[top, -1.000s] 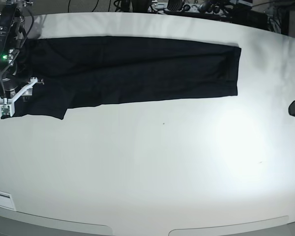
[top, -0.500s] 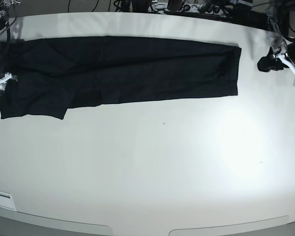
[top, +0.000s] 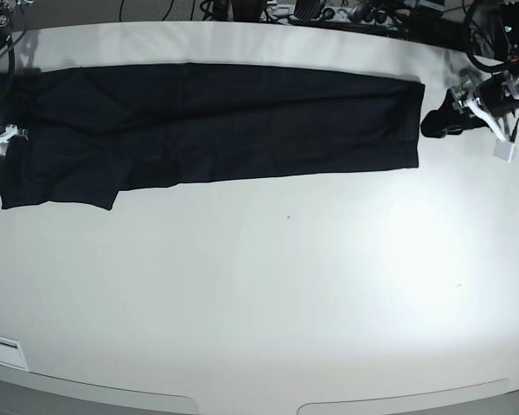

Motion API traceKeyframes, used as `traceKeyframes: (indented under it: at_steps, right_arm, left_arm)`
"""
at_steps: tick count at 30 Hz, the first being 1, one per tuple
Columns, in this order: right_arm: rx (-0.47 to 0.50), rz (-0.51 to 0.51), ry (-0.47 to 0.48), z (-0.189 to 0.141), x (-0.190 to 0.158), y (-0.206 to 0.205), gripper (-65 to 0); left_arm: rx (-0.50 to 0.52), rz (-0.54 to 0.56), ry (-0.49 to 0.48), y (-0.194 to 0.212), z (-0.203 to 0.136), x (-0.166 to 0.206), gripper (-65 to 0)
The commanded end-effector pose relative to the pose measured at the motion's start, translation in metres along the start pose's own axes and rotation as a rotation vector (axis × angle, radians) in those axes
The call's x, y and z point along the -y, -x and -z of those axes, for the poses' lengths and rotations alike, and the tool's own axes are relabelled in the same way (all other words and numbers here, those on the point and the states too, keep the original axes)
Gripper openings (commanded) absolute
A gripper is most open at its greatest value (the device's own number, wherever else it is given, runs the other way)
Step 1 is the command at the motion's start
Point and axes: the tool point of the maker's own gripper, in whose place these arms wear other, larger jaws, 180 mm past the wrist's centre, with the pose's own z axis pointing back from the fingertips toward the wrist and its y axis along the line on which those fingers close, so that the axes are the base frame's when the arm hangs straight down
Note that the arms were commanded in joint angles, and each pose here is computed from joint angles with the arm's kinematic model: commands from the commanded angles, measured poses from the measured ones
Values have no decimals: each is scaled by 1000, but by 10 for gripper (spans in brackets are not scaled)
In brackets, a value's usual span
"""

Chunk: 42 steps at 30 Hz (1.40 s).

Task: Fold the T-shirt properly
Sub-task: 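Grasp both ends of the folded strip with both grippers, then fold the strip end held by the left gripper toward the right gripper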

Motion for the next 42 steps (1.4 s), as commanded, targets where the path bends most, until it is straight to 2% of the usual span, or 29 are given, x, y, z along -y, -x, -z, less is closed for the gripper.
traceKeyframes:
  at_steps: [1,10,17,19,23,26,29,30,32,37,42]
  right_arm:
    - [44,-19,23,-5,8,-14,-300]
    - [44,-19,23,-5,8,-14,-300]
    - [40,-26,25,-5,9,-13,-300]
    - [42,-33,29,-6,11,-15,-300]
    - [63,-50,-11,-7,7,-22,-302]
    - [99,-101,-131,-10,-14,-30,-322]
    - [145,-119,-265,-16,-37,-37,-392]
    - [162,-124,-308,-18,-45,-39,-453]
    - [188,-135,-376,-23,-57,-42,-650]
    - [170,-123,-418,-16,-68,-33,-650]
    - [105,-120,-538,10,-95,-1,-650]
  left_arm:
    - [-45,12,-12,9,2,0,-228]
    - [-126,-9,82,46,41,31,-228]
    - [-124,6,108,45,58,45,-247]
    - [-117,19,99,40,59,44,-327]
    - [-110,32,-7,27,62,27,-650]
    - [-60,35,-48,11,59,19,-650]
    - [8,25,-76,-9,47,10,-650]
    - [34,20,-89,-17,42,5,-650]
    - [82,14,-108,-31,30,-2,-650]
    - [128,40,-88,-50,10,-4,-650]
    - [138,54,-39,-53,8,5,-650]
